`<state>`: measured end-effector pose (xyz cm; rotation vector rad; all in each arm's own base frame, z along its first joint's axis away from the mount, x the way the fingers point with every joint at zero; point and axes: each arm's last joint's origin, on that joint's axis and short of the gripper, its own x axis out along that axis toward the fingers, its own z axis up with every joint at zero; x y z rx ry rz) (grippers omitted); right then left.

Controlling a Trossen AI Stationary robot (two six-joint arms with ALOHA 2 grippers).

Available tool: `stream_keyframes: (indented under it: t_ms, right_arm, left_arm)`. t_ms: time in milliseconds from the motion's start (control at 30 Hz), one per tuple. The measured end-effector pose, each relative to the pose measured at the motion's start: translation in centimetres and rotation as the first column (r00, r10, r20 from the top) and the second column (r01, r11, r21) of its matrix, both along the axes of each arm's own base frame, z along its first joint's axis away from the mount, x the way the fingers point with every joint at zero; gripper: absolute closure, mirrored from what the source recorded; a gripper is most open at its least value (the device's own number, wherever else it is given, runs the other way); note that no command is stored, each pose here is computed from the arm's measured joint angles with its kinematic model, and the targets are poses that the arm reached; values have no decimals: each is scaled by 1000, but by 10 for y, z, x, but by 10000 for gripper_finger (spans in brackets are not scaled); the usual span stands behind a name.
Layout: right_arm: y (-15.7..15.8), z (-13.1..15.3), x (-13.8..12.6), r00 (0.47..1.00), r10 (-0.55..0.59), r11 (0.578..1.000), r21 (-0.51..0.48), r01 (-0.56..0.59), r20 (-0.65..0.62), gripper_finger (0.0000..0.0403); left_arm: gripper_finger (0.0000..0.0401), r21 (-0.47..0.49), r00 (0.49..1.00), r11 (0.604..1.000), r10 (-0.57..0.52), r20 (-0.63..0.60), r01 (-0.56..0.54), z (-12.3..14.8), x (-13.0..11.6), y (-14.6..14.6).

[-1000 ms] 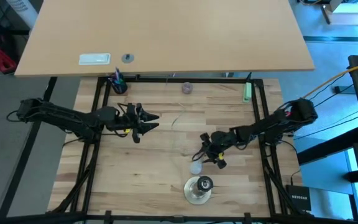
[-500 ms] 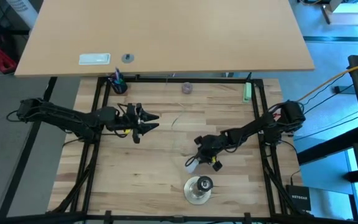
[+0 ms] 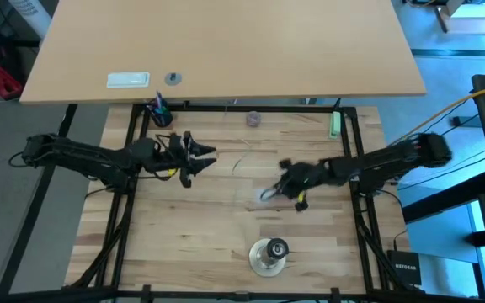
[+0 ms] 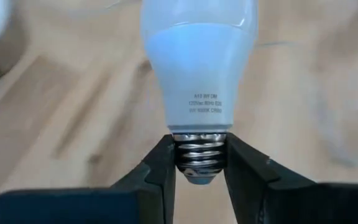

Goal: Screw lightbulb
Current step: Insert the lightbulb into the silver lamp

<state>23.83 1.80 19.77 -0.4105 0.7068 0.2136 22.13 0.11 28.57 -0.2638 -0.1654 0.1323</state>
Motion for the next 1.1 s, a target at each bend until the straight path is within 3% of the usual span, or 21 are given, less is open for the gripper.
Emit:
stream_keyframes:
  t_ms: [133,367,533,700,867,1100]
  right_arm:
    - [-22,42,-25,976,-109,994,47,102,187,298]
    - [-40,79,-54,893,-239,968,169,187,382,298]
    - [-42,87,-55,855,-294,939,294,176,428,298]
    - [-40,94,-53,831,-320,897,427,113,454,298]
    - [-37,97,-53,848,-284,859,511,18,447,298]
    - [-36,96,-48,873,-272,792,609,-35,405,298]
  left_arm:
    - [223,50,999,998,40,21,-41,27,4,7]
    - [165,136,983,986,112,-147,-92,87,21,25]
    - [111,145,959,989,50,-279,-9,134,55,30]
    - [90,146,913,983,-44,-407,112,176,93,16]
    - [94,211,859,951,-92,-505,226,181,130,-14]
    - [101,282,804,913,-78,-590,296,153,171,-33]
